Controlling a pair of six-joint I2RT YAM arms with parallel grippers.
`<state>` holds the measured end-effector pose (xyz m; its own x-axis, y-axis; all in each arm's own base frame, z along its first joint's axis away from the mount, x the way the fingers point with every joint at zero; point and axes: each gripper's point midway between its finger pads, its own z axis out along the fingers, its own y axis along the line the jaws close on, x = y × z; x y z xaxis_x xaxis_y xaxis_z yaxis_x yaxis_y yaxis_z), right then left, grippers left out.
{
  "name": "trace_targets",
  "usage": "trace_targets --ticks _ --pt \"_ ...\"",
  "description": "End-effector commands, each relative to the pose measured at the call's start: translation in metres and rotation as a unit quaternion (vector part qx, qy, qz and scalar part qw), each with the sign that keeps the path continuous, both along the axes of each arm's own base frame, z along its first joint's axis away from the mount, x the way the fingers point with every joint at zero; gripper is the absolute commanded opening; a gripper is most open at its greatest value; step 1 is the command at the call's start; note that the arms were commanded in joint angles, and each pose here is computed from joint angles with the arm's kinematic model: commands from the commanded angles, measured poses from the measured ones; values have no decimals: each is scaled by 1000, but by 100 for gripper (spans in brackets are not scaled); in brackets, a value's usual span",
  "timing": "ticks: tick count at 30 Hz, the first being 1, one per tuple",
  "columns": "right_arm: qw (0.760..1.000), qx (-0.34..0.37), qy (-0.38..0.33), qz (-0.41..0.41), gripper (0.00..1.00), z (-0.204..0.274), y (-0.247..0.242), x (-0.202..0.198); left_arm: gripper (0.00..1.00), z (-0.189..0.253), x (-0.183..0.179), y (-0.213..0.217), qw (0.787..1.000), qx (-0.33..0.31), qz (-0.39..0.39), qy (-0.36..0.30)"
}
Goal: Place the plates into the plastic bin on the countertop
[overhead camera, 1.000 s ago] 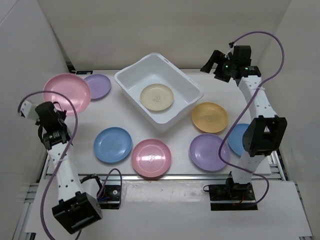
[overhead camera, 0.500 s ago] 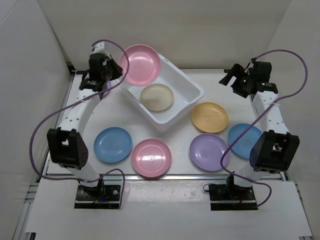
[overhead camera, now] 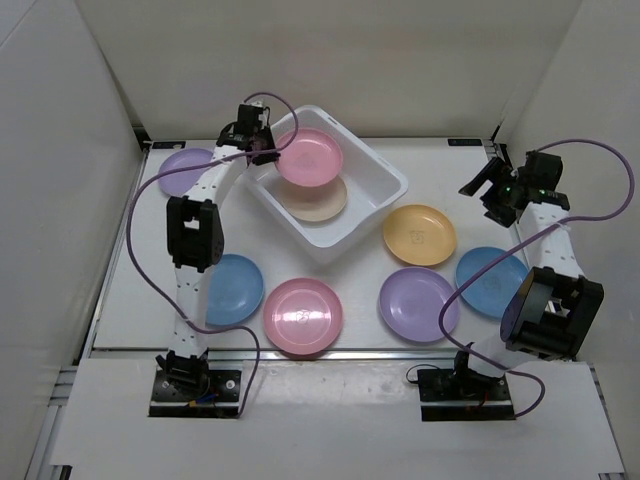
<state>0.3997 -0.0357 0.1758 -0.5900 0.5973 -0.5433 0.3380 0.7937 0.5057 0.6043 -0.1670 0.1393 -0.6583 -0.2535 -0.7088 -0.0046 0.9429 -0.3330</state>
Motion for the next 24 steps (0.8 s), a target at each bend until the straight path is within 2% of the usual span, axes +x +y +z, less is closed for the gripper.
trace_targets --ticks 1,9,14,16,19,20,24 --pt "1000 -10 -28 -7 99 12 -5 2 10 27 -7 -8 1000 10 -14 -9" --pt "1000 -18 -9 -4 99 -7 -7 -2 11 -10 -20 -11 994 69 -75 26" --pt "1000 -21 4 17 99 -23 -4 -6 41 -24 -26 -20 991 77 -101 41" --pt "999 -26 14 28 99 -31 -3 -8 62 -21 -25 -23 990 83 -105 35" --pt "998 -35 27 48 99 -43 -1 -5 83 -7 -21 -29 991 84 -106 16" --pt "997 -38 31 55 99 -47 0 -4 99 0 -20 -30 991 82 -107 9" --pt "993 -55 52 89 99 -64 5 8 100 55 -14 -36 990 70 -115 -49"
